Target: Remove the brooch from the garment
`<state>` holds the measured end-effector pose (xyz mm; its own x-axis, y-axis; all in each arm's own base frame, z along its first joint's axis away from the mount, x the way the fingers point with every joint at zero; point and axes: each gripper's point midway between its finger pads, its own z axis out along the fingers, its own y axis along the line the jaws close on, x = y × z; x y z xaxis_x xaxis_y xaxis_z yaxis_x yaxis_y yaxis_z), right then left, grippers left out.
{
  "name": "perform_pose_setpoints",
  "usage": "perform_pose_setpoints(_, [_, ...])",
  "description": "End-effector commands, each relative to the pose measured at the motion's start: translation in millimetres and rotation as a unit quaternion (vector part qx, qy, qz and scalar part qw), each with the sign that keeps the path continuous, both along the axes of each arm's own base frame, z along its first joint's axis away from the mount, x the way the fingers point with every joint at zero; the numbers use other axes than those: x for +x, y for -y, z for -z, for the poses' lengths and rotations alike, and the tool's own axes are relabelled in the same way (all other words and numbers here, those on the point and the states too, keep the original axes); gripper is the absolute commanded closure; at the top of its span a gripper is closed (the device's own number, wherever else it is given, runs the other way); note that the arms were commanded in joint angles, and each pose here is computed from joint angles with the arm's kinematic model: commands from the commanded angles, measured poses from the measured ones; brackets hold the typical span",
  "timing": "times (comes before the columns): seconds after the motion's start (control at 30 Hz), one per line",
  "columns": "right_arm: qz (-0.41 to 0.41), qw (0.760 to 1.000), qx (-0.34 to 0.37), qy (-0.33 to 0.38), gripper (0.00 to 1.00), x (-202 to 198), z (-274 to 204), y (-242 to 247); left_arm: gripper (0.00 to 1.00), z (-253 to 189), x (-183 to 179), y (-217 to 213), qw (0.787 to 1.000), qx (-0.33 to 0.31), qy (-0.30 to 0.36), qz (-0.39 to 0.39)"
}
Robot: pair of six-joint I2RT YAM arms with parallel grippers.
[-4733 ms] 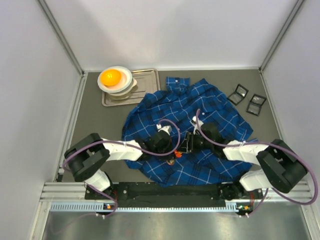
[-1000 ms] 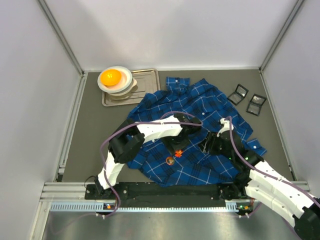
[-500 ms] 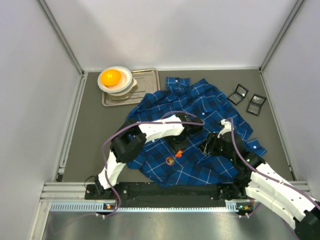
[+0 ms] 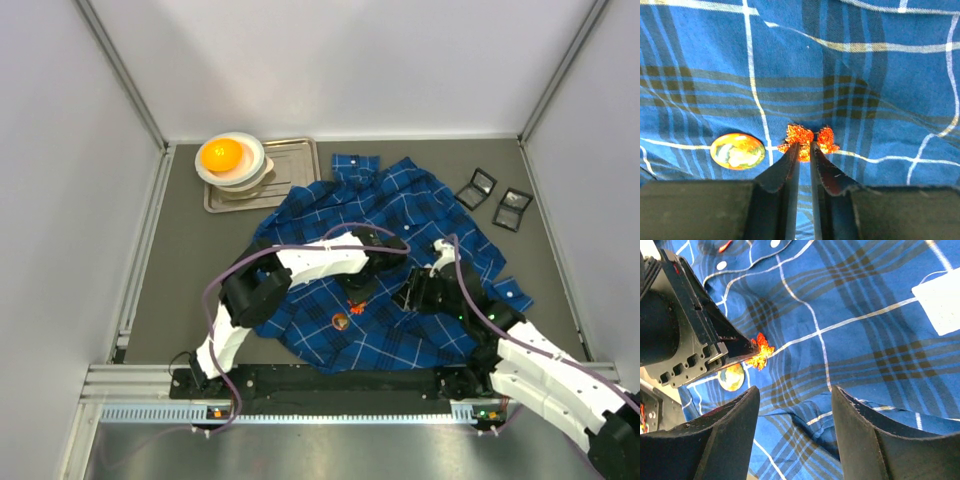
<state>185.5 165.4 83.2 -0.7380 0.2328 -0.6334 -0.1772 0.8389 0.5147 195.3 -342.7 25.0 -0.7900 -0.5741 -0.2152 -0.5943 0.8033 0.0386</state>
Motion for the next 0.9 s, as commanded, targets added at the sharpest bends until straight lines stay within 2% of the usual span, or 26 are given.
perform_pose_setpoints(0.0, [-0.062,0.998,0.029,0.018,0.41,0,-8,-21,0.83,2,-2,-20,0.999,0.036,0.013,0.018])
perform_pose_setpoints(0.13, [-0.112,0.99,0.08,0.013,0.42,-9,-15,-43,0.92,4,1,-19,0.998,0.03,0.026,0.041])
perform_pose_setpoints(0.27, [-0.12,0.987,0.108,0.008,0.48,-8,-17,-53,0.95,-1,5,-23,0.997,0.026,0.047,0.064])
perform_pose_setpoints(0.3, [-0.119,0.987,0.11,0.007,0.49,-7,-16,-54,1.0,0,5,-27,0.996,0.03,0.051,0.068])
perform_pose_setpoints(0.47, [-0.126,0.984,0.128,-0.01,0.58,-3,-9,-65,1.0,2,2,-34,0.995,0.007,0.065,0.076])
perform_pose_setpoints(0.87, [-0.138,0.975,0.167,-0.056,0.61,6,6,-89,1.0,19,6,-32,0.986,-0.047,0.102,0.12])
